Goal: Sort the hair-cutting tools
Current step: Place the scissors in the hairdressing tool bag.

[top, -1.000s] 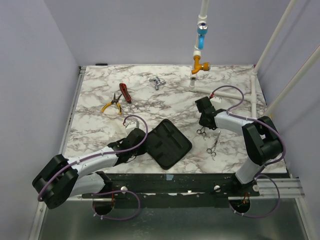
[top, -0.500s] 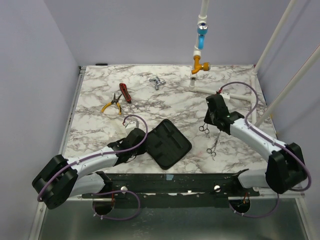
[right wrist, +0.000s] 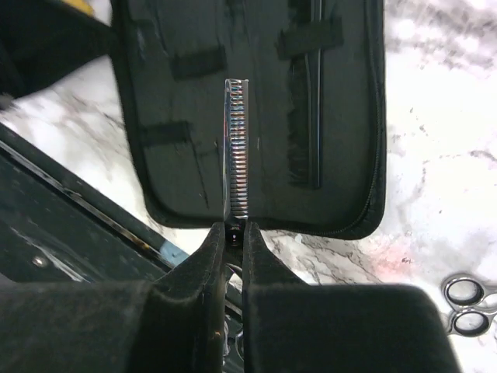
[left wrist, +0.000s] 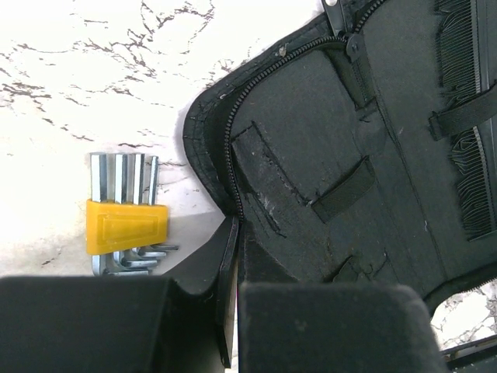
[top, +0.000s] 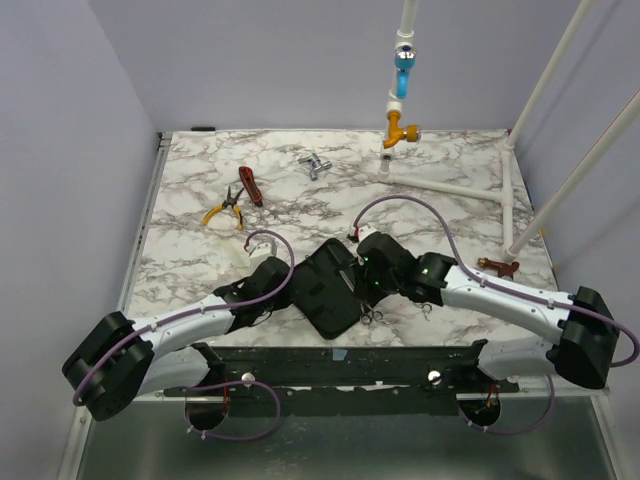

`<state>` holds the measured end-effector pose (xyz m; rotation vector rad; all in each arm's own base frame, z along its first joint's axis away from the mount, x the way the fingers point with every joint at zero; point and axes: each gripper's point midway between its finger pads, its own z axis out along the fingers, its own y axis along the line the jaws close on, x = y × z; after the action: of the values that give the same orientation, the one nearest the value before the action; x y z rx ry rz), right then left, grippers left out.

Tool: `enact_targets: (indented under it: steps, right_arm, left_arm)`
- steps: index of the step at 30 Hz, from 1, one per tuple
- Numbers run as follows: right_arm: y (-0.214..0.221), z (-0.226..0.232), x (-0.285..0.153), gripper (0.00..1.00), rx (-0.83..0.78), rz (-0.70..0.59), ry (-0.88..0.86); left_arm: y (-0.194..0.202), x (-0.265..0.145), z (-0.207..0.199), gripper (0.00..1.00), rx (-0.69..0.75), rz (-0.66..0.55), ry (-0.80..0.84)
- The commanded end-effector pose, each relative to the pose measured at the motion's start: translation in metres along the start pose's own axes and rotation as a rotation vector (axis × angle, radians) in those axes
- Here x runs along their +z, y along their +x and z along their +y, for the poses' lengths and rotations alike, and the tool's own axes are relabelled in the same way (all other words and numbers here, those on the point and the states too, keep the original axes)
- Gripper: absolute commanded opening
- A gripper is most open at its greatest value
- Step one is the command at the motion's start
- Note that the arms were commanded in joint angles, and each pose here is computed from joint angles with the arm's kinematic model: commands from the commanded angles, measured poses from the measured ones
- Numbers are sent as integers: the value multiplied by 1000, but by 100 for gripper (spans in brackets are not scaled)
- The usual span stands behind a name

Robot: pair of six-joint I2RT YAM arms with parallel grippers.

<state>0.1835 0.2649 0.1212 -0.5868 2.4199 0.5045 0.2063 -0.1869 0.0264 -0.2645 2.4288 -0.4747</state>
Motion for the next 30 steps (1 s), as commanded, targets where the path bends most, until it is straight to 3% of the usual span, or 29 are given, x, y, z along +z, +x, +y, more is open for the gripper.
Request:
enact_targets:
  steps: [1, 7, 15, 23, 30]
  right_arm:
    - [26, 5, 10, 1, -98, 156, -39]
    - [41, 15, 23, 1, -175, 268, -55]
    - [31, 37, 30, 1, -210, 236, -105]
    - [77, 54, 36, 1, -278, 348, -133]
    - [87, 61, 41, 1, -291, 374, -151]
  left_arm:
    - [-6, -3, 3, 0, -11, -44, 0]
    - [-4, -2, 2, 0, -10, -31, -3]
    - [-1, -2, 6, 0, -8, -25, -7]
    - [2, -1, 10, 0, -6, -22, -13]
    - [6, 0, 12, 0, -13, -16, -11]
